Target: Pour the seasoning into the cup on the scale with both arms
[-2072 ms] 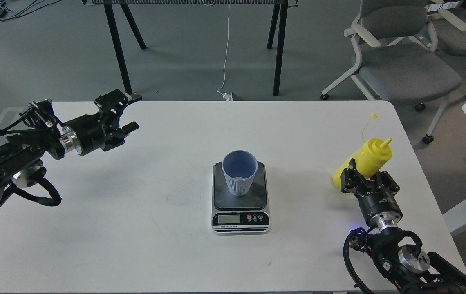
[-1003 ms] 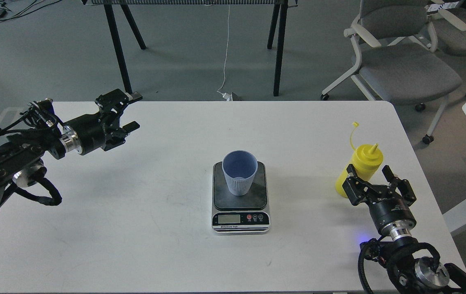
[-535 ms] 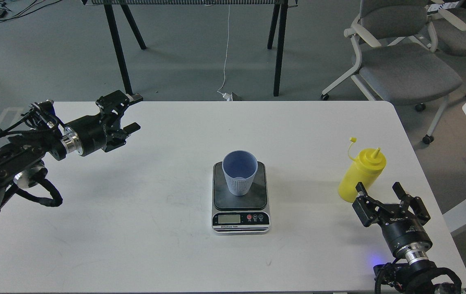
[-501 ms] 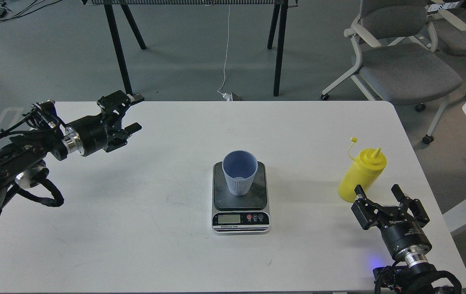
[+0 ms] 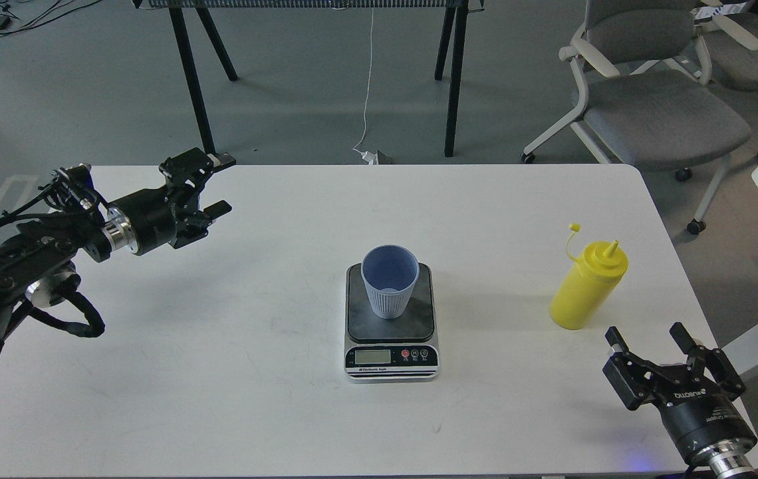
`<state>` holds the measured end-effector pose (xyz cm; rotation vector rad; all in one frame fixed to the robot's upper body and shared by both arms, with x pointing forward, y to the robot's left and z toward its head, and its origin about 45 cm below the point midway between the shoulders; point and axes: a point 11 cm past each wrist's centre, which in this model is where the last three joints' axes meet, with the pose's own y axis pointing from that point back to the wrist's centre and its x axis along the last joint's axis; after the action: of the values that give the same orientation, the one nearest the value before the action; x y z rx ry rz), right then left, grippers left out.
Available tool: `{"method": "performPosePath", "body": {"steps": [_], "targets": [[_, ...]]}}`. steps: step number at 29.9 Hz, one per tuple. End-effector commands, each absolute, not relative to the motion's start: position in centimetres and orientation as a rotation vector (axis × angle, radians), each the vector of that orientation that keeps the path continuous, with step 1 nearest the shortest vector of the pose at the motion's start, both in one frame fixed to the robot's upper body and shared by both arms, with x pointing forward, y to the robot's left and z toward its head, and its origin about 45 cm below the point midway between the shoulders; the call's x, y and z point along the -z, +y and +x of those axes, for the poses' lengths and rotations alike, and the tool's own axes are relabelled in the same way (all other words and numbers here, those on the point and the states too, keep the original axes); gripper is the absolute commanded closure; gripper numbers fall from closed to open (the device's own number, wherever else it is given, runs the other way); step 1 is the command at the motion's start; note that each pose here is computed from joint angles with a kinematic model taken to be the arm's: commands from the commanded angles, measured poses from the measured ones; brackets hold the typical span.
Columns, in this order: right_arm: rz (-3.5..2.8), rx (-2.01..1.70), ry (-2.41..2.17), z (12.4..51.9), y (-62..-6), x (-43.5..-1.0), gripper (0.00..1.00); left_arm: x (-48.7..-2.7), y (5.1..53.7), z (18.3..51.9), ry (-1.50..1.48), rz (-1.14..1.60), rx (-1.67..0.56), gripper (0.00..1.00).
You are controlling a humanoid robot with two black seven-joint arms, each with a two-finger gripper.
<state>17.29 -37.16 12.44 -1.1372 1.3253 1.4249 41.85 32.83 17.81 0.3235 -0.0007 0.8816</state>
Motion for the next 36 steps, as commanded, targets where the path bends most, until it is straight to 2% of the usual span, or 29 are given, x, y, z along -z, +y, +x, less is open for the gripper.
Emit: {"method": "performPosePath", "body": {"steps": [1, 4, 8, 16, 24, 31, 36], "targets": [[-1.197, -1.347, 1.41, 17.9, -40.7, -13.9, 0.01, -17.9, 32.9, 41.9, -0.002, 0.318, -0.885, 0.0], [-1.265, -1.244, 1.452, 19.8, -43.6, -16.0, 0.01, -17.9, 32.8, 41.9, -0.002, 0.317, -0.884, 0.0], [-1.431, -1.118, 1.441, 24.3, -45.5, -20.7, 0.01, -18.4, 32.7, 42.2, -0.012, 0.313, -0.883, 0.0], [-1.778, -0.87, 1.375, 31.5, -43.9, -27.3, 0.01, -20.1, 32.3, 43.3, -0.048, 0.294, -0.882, 0.0], [-1.996, -0.774, 1.41, 39.8, -41.2, -29.9, 0.01, -23.0, 30.9, 44.9, -0.09, 0.227, -0.877, 0.0], [-1.952, -0.781, 1.427, 43.2, -39.4, -28.0, 0.01, -25.9, 30.2, 46.4, -0.123, 0.132, -0.906, 0.0], [-1.936, -0.803, 1.452, 43.8, -38.6, -26.0, 0.01, -28.7, 29.6, 47.5, -0.149, 0.037, -0.929, 0.0]]}}
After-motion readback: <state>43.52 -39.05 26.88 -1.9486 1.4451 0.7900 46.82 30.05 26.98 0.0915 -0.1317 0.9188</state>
